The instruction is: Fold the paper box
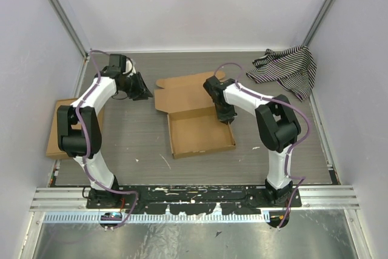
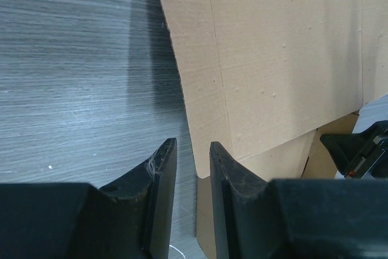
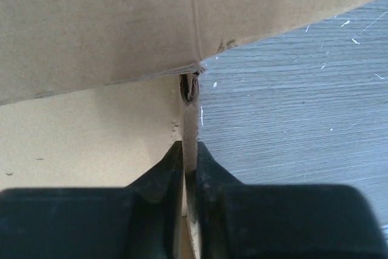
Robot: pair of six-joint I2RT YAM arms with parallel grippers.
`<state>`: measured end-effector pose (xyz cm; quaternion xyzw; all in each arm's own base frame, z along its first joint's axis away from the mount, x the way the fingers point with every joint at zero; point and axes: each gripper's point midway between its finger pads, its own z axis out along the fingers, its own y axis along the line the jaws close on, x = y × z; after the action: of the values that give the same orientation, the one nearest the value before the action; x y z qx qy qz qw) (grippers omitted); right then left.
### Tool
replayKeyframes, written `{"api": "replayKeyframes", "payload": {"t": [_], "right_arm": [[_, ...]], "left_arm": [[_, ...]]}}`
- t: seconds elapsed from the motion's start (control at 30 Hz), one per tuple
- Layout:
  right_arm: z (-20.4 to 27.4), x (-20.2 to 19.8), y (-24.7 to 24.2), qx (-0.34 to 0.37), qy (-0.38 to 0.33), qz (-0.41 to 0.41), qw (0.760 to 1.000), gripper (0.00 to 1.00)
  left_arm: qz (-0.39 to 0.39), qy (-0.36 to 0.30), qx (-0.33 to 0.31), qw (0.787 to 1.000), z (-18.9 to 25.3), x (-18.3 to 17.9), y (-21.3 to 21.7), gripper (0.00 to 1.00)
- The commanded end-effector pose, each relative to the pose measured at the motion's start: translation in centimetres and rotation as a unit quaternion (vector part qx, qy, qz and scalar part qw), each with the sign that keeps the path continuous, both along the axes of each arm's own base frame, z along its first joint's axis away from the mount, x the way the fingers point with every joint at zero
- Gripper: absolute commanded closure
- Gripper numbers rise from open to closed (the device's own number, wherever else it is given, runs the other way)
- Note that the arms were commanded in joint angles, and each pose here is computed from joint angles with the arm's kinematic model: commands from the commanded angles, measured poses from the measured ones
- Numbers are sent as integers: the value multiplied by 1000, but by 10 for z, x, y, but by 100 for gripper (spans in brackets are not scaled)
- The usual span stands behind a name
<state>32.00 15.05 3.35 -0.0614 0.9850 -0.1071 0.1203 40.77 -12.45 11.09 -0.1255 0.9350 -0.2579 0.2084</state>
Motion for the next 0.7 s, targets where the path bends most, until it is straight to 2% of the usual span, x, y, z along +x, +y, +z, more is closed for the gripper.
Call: {"api": "replayKeyframes", "payload": {"t": [0.0, 0.07, 0.13, 0.23, 0.4, 0.47, 0.5, 0.53, 0.57, 0.67], "right_arm": [[-4, -1, 3, 3, -1, -18, 1000, 76], [5, 1, 5, 10, -13, -18, 1000, 63], [15, 2, 6, 18, -21, -16, 999, 59], [24, -4, 4, 24, -18, -11, 999, 56], [27, -26, -5, 22, 5, -6, 1000, 57], [26, -35, -10, 20, 10, -7, 1000, 64], [25, -39, -13, 18, 12, -8, 1000, 75], [23, -42, -13, 19, 15, -7, 1000, 96], [21, -42, -13, 22, 15, -5, 1000, 99], [16, -38, -11, 17, 19, -7, 1000, 99]], "left_arm": [[-2, -30, -6, 1000, 20, 6, -2, 65], [-1, -30, -3, 1000, 21, 7, -1, 65], [-2, -30, -1, 1000, 21, 8, 0, 65], [-2, -28, -2, 1000, 22, 10, -1, 65], [0, -30, -4, 1000, 26, 14, -2, 65], [-1, -30, -4, 1000, 27, 15, -2, 65], [-1, -29, -4, 1000, 27, 15, -3, 65], [-1, -27, -4, 1000, 27, 15, -2, 65], [-1, -25, -3, 1000, 26, 15, -2, 65], [-5, -14, 2, 1000, 21, 14, -1, 65]]}}
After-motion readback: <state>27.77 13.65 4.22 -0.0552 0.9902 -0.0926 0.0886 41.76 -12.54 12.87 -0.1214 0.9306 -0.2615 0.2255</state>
